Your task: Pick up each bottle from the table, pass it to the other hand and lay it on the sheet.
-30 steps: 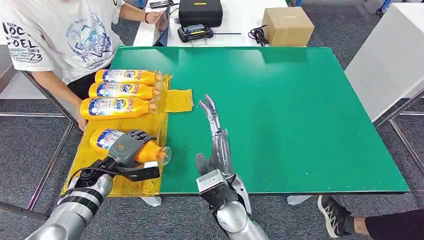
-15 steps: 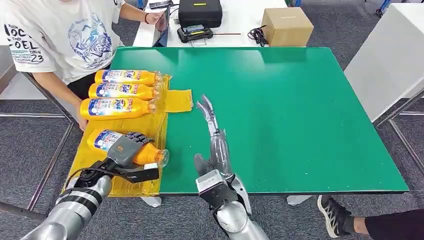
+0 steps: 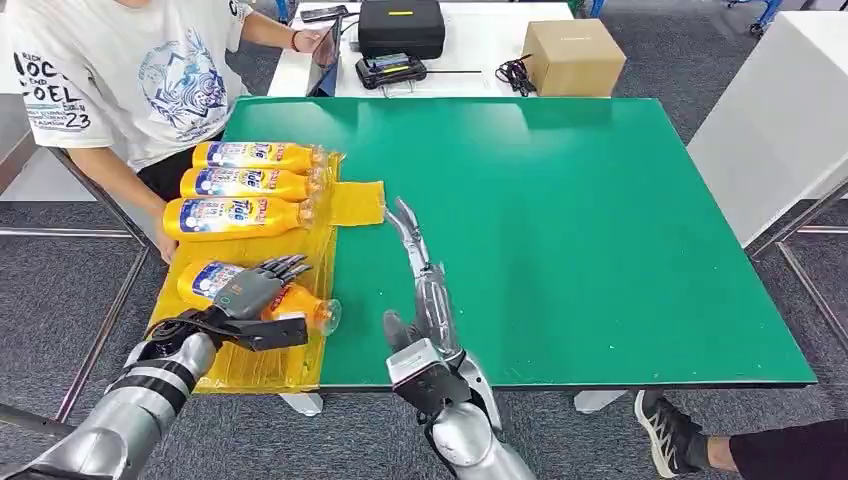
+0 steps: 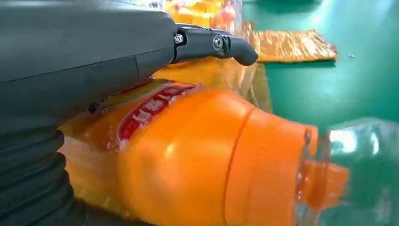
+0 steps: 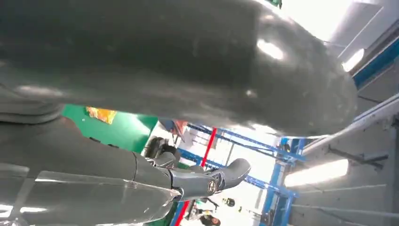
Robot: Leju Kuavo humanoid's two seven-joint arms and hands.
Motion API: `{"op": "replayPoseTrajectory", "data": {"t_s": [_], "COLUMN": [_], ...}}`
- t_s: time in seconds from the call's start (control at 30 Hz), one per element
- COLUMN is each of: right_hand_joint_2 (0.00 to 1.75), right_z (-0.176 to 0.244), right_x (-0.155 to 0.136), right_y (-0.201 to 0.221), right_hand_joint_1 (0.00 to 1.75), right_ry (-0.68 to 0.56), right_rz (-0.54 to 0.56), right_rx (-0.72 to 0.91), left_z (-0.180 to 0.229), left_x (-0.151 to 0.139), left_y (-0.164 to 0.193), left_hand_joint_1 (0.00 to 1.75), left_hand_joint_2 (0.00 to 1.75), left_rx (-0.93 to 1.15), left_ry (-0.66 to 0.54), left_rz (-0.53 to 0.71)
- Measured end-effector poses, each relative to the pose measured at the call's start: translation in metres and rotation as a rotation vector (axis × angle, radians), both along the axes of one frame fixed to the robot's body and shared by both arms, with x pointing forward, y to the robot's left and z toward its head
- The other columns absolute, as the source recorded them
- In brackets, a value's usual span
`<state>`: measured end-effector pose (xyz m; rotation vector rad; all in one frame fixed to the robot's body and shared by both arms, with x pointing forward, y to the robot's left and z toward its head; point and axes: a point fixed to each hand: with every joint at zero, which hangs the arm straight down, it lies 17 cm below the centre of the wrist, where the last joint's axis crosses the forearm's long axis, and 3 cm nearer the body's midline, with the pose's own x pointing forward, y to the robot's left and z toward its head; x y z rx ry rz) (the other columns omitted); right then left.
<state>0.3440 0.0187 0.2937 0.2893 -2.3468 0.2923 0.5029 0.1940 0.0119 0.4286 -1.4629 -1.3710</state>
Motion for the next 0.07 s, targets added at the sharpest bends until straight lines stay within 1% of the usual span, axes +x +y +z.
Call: {"op": "replayPoseTrajectory", "data": {"t_s": [0.07], "right_hand_joint_2": [0.00], "right_z": [-0.0027], "right_x": [0.0006], "right_y": [0.0010], "right_hand_joint_1": [0.00], "right_ry": [0.011], "right_rz": [0.009], "right_rx": [0.002], "left_z": [-0.0037], "left_x": [-0.0056], "left_y": [0.0000], "left_hand_joint_1": [0.00], "left_hand_joint_2": [0.00], "left_rx": [-0.050], "left_ry": [0.041], "left_rz": [-0.006]}}
